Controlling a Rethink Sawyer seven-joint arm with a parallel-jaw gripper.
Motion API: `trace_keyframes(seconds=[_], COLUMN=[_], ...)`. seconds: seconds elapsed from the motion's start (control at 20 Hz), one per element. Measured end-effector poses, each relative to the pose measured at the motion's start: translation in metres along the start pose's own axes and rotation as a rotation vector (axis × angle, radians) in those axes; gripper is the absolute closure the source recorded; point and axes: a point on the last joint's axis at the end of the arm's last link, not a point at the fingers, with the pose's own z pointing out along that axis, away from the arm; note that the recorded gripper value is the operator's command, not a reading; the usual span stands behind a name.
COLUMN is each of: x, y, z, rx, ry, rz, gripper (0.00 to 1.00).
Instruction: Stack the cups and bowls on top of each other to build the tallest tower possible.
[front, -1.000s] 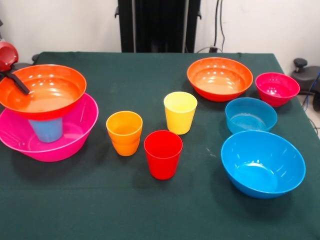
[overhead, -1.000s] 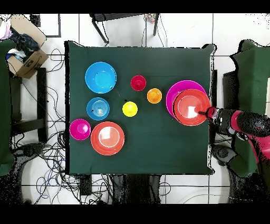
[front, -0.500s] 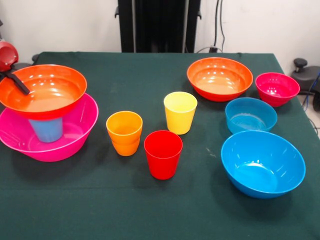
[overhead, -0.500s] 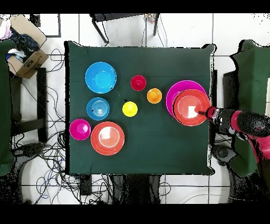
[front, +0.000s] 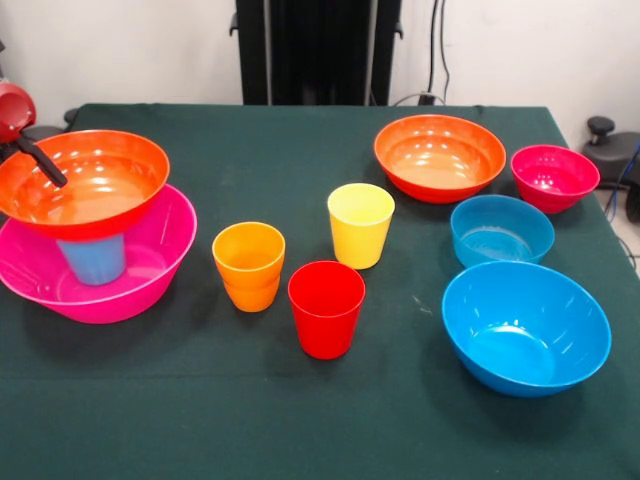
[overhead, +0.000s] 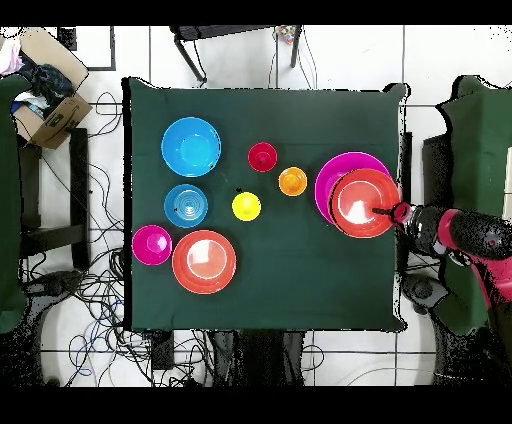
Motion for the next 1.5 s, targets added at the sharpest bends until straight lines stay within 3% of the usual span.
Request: trace_keyframes(seconds=[0.7, 1.2, 1.5], x=[0.000, 0.002, -0.002], y=[0.000, -0.002, 0.002], z=[0.000, -0.008, -0.032], rx=[0.002, 0.071, 0.114], ry=[0.000, -0.002, -0.021], rz=[-0.001, -0.050, -0.070], gripper=[0.00, 0.00, 0.00])
